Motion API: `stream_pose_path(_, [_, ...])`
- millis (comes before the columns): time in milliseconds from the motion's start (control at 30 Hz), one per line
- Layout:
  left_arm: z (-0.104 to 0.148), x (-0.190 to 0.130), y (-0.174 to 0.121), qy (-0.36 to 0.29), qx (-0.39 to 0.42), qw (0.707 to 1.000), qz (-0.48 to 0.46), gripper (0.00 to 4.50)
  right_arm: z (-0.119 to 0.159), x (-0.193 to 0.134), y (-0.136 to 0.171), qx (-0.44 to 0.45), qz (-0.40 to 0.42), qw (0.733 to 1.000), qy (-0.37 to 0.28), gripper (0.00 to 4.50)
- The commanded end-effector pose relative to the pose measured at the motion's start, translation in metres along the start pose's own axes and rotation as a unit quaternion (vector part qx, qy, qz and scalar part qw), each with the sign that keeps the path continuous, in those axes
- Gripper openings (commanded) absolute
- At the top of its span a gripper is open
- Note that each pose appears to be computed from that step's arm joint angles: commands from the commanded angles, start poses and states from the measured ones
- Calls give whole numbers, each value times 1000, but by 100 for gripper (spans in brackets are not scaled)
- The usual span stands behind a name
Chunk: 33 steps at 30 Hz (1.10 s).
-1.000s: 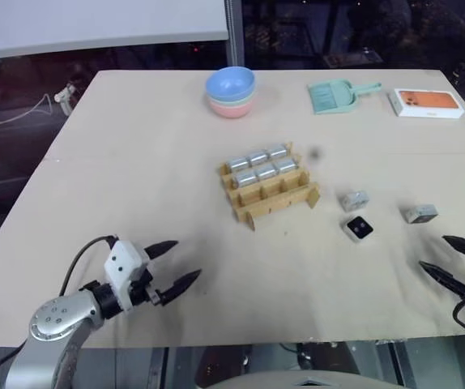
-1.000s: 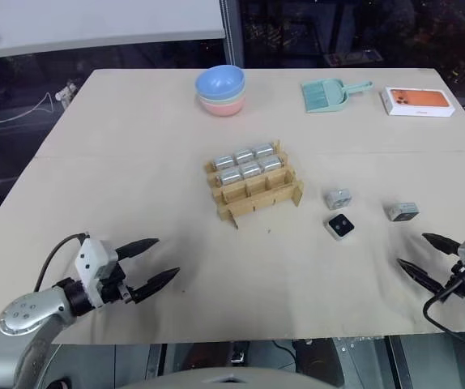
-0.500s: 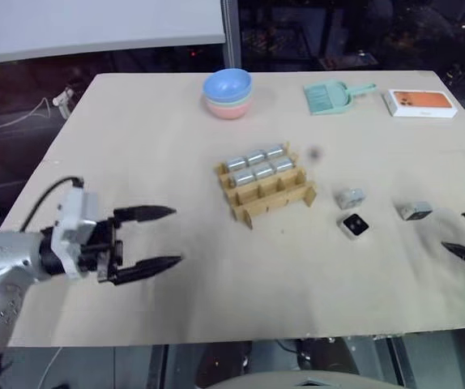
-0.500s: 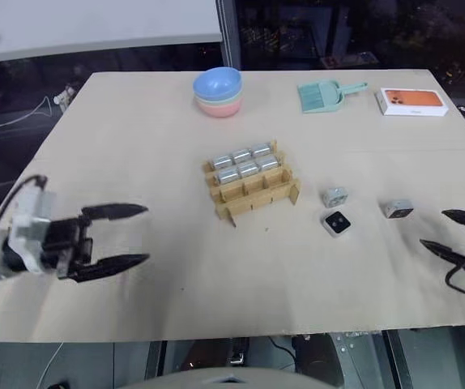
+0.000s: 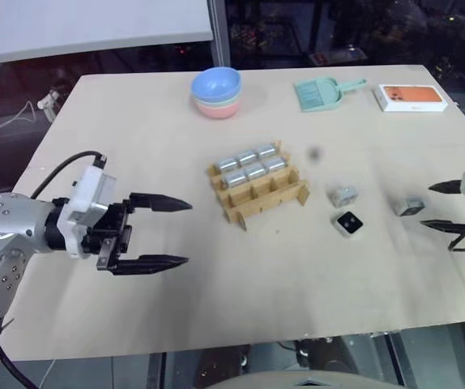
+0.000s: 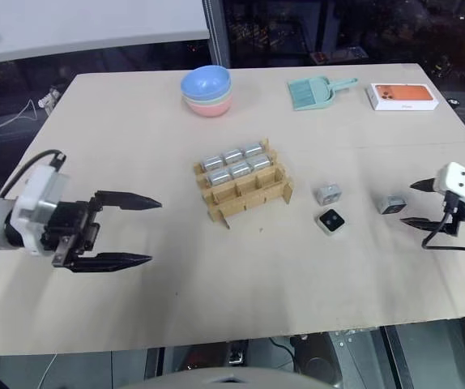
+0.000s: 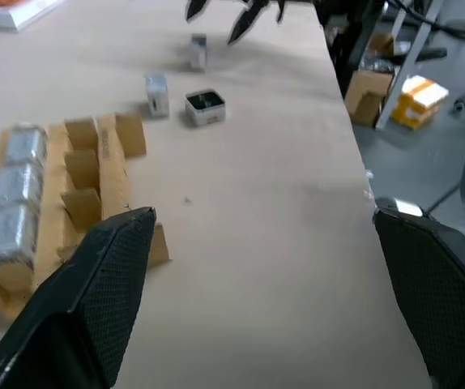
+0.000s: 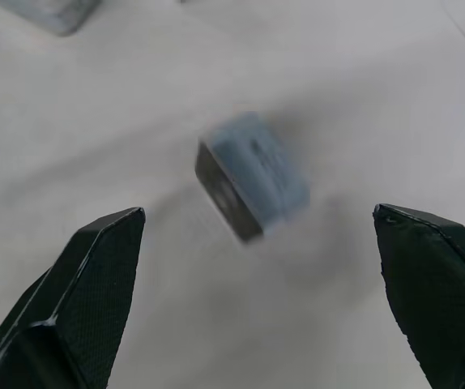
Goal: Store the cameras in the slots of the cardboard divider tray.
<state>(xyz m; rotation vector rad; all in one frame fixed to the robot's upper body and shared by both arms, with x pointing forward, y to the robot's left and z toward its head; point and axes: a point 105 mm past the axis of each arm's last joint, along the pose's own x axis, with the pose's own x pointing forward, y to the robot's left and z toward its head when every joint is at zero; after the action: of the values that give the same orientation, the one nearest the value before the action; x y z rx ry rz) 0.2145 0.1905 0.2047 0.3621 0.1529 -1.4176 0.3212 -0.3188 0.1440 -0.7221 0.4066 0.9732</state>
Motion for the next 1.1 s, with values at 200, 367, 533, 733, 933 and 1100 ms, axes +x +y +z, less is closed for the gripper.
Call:
stream_pose_path(200, [12,2,-3,-23,7,1000,9,445,10,7,-6,-62,43,997,35,450])
stream_pose_path(367, [15,2,-3,-27,6,1000,16,450,10,5,-8,-66,60,995,54,263])
stream_pose_path(533, [13,3,-4,-27,4,999,19,450,10,6,-7,-72,68,993,59,55])
stream_pose_path(733, [14,2,-5,-26,4,999,22,450,19,6,-11,-82,69,993,46,55])
stream_pose_path(933, [12,-8,0,-11,5,999,40,450,80,21,-27,-150,67,986,-32,55])
stream_pose_path(1100, [11,-24,9,7,15,997,70,450,154,53,-19,-220,113,963,-108,55])
